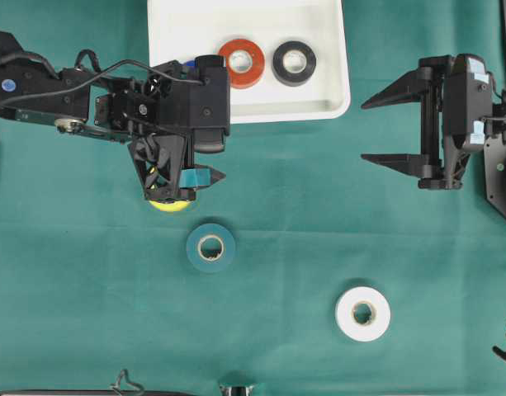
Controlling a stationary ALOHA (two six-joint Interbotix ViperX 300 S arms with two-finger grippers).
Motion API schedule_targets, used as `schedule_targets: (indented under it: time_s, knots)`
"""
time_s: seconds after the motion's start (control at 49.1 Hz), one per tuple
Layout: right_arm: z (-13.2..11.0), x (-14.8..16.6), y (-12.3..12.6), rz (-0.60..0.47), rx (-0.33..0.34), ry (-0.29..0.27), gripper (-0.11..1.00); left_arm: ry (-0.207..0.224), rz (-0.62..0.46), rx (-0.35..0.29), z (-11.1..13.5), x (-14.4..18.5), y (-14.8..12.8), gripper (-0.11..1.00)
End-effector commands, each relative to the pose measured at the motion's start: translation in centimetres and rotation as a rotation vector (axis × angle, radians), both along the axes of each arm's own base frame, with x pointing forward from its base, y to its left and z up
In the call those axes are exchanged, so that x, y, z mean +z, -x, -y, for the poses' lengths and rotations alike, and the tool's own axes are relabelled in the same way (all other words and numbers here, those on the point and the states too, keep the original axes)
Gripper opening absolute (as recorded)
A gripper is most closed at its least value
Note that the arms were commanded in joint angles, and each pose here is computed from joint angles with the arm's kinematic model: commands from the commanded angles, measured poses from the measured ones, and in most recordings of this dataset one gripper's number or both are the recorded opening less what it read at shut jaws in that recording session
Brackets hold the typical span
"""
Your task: Pick up the tape from a random location and place it into the white case.
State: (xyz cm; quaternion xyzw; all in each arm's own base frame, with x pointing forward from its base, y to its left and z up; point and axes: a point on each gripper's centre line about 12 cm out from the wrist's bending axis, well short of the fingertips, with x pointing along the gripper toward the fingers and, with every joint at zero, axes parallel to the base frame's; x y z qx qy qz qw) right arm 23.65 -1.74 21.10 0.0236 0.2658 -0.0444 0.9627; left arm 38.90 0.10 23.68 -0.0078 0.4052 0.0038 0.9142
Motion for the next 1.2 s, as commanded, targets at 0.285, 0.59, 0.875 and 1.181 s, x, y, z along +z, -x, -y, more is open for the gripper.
schedule_targets:
  time_s: [0.285, 0.59, 0.875, 1.181]
  knots:
    - [0.2, 2.8, -0.2, 0.057, -0.01, 0.007, 0.86, 0.001, 0.1, 0.002, 0.0, 3.6, 2.3, 0.98]
    - [0.0, 5.4, 1.6, 0.162, -0.014, 0.011, 0.84, 0.001, 0.216, 0.004, 0.0, 5.3, 5.0, 0.98]
    - [0.1, 6.3, 2.7, 0.18, -0.027, 0.008, 0.84, 0.004, 0.347, 0.006, 0.0, 6.4, 8.0, 0.97]
    - [0.1, 6.5, 3.0, 0.198, -0.026, 0.009, 0.84, 0.003, 0.443, 0.006, 0.0, 7.2, 10.7, 0.97]
